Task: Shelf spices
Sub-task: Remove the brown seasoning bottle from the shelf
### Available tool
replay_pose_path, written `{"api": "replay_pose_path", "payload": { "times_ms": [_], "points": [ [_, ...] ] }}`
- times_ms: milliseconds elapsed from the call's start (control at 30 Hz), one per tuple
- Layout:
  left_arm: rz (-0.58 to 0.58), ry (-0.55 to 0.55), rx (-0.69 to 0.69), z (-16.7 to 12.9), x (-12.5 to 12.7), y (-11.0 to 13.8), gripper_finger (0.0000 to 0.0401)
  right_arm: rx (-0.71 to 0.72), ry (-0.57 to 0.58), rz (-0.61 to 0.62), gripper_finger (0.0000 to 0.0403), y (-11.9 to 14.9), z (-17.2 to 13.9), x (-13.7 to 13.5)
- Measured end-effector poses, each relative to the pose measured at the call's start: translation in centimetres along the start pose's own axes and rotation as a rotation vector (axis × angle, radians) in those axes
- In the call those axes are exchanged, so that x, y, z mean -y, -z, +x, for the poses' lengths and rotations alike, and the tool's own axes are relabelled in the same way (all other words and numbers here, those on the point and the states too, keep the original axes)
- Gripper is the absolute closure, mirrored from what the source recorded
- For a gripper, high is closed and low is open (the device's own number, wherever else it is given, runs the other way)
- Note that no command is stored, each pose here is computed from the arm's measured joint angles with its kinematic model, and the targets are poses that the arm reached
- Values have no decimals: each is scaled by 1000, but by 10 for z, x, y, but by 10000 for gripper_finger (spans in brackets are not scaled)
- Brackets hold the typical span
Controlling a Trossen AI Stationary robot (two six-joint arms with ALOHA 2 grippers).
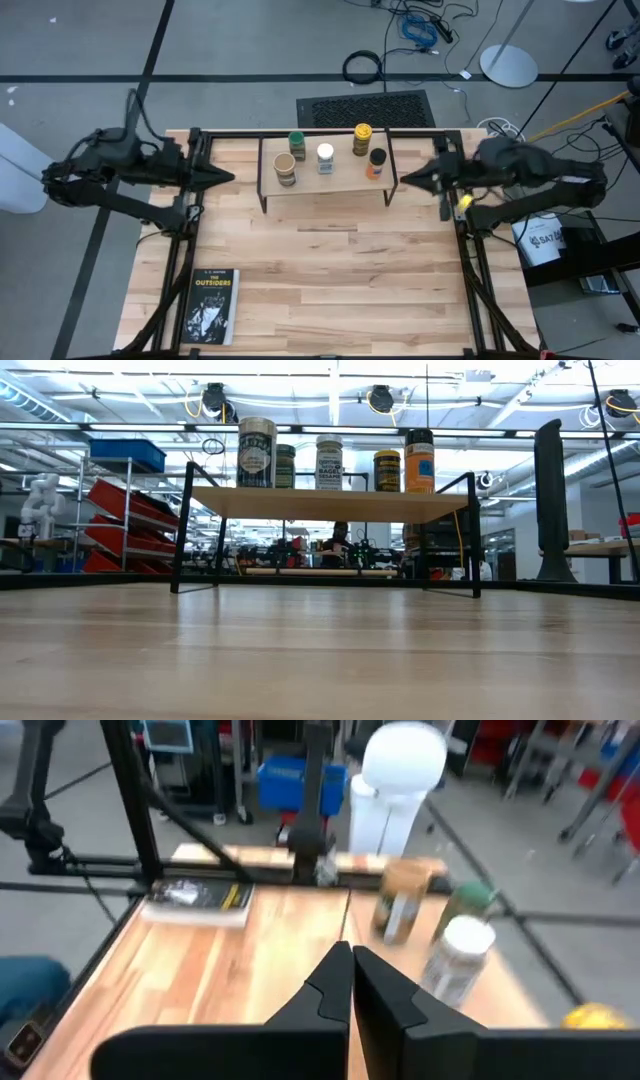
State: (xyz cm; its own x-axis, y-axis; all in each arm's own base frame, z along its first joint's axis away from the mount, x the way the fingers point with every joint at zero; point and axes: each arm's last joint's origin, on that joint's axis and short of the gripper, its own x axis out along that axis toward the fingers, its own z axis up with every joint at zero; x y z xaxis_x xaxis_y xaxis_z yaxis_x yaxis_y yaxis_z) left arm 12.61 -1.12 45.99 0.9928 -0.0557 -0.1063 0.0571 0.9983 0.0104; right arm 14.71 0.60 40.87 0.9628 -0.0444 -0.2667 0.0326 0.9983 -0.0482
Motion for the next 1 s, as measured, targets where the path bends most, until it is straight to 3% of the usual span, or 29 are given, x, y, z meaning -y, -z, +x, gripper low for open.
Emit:
{"api": "replay_pose_path", "payload": {
  "times_ms": [233, 500, 600, 833, 1000],
  "points": [
    [-1, 1, -120, 40, 2, 11, 395, 13, -25, 60, 403, 43, 18, -7],
    [17, 2, -286, 104, 5, 35, 395, 21, -28, 66, 403, 47, 18, -7],
    [75, -25, -330, 125, 4, 44, 395, 24, -29, 71, 403, 46, 18, -7],
    [100, -205, -353, 129, -2, 46, 391, 15, -30, 84, 403, 47, 18, -7],
    [55, -258, -321, 113, -16, 38, 351, 15, -29, 84, 403, 47, 18, -7]
  ]
}}
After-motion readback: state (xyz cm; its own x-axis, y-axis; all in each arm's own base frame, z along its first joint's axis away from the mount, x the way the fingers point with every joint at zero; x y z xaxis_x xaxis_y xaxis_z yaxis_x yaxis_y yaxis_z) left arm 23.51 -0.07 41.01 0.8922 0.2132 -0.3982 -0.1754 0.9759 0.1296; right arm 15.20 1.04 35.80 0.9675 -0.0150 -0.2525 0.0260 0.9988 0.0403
